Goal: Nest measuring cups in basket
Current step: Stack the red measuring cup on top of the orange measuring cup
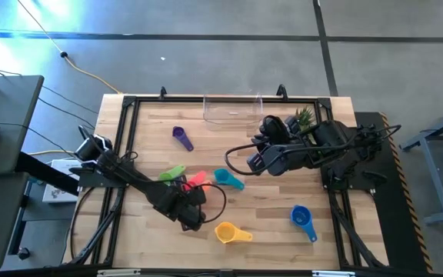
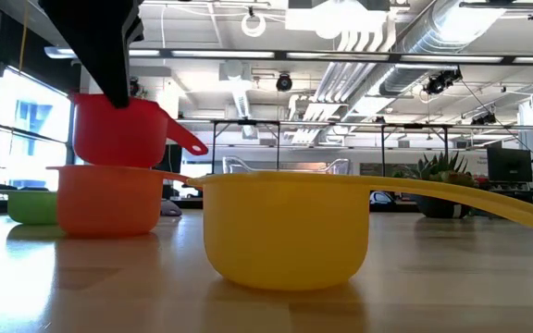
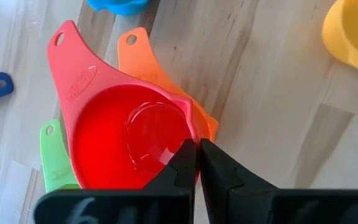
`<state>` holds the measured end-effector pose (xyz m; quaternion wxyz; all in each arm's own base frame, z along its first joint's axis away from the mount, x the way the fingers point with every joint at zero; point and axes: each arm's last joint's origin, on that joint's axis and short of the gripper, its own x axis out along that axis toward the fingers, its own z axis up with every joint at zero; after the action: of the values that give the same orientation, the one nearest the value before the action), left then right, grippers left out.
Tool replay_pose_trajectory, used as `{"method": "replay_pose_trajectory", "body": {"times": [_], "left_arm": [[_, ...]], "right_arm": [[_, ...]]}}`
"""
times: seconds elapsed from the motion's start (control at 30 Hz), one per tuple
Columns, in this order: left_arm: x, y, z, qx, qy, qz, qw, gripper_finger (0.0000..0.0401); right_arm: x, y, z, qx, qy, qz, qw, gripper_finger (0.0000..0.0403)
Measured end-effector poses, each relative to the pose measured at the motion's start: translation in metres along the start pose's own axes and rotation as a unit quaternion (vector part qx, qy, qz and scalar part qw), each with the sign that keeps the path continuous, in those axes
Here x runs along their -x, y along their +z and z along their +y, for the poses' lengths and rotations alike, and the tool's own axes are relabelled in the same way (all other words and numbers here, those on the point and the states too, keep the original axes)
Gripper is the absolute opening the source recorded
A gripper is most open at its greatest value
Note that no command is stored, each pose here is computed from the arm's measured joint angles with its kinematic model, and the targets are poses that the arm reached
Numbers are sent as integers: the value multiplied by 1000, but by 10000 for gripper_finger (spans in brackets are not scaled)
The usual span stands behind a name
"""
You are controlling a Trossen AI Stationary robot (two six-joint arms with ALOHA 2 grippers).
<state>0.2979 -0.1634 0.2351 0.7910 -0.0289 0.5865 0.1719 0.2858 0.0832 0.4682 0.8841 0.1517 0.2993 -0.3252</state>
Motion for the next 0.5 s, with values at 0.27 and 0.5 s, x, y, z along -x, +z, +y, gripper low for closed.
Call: {"method": "replay_pose_trajectory", "body": {"times": [0.27,0.5], "left_arm": [[1,0,1,-5,-3,4,1000,1],[-2,4,5,-25,-18,23,999,1]], "right_arm": [[0,0,0,1,1,3,1000,48],[0,-1,0,6,5,9,1000,48]]}}
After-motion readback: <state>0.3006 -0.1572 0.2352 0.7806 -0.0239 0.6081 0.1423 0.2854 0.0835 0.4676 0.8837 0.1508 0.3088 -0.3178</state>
